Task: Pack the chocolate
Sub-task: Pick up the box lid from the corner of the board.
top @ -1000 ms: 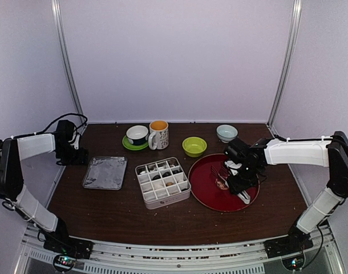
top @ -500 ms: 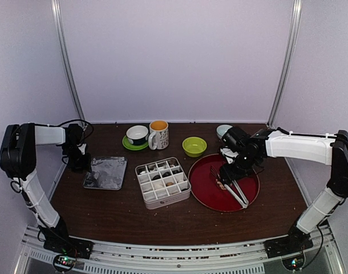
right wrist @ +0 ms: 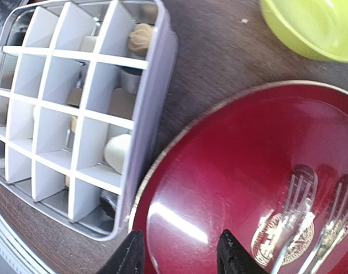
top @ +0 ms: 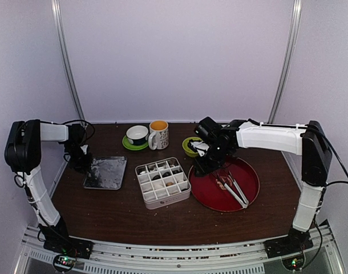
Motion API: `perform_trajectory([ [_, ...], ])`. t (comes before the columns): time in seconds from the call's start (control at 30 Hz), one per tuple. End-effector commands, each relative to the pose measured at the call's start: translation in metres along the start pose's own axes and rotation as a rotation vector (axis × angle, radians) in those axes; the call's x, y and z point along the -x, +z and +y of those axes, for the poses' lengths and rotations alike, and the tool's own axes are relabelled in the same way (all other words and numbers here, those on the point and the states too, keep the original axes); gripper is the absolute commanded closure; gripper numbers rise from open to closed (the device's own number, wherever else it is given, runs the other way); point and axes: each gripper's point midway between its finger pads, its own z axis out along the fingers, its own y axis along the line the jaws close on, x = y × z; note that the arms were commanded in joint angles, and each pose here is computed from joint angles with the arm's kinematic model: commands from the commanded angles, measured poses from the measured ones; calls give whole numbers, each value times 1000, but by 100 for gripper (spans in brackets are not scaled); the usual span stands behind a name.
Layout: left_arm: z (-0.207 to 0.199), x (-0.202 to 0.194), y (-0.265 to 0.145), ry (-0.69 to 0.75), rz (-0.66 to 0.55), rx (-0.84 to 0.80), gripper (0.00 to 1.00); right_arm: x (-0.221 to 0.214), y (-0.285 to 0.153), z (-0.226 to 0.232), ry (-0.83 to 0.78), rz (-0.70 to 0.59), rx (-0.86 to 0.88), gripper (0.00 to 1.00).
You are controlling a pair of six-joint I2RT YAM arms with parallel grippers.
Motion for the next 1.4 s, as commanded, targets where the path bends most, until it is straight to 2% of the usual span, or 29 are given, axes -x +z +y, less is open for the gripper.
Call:
perform_trajectory([
  [0.0,3,-9,5,-6,64,0,83,18,-4,15,10,-18,23,57],
  [0.13,1,-11,6,2,71,-11,100,22,5,26,14,-13,30,57],
  [0.27,4,-8,0,13,41,6,100,19,11,35,0,6,35,58],
  [0.57,-2,9,-55,-18,-167,-31,100,6,37,39,-8,104,-17,65],
  [0.73,-8,13,-86,-24,-256,-71,100,9,49,32,19,98,-63,66],
  [0.9,-13,15,-102,-18,-301,-103,100,24,52,30,26,44,-60,67],
  [1.1,-13,14,-102,-5,-290,-102,100,32,55,28,38,27,-57,67],
  [1.17,-13,13,-102,-1,-289,-100,100,33,58,30,40,34,-48,64],
  [1.27,-13,13,-103,0,-288,-98,100,36,54,30,45,26,-35,50],
  [1.37,-12,13,-104,2,-292,-94,100,40,45,34,38,-24,0,49],
])
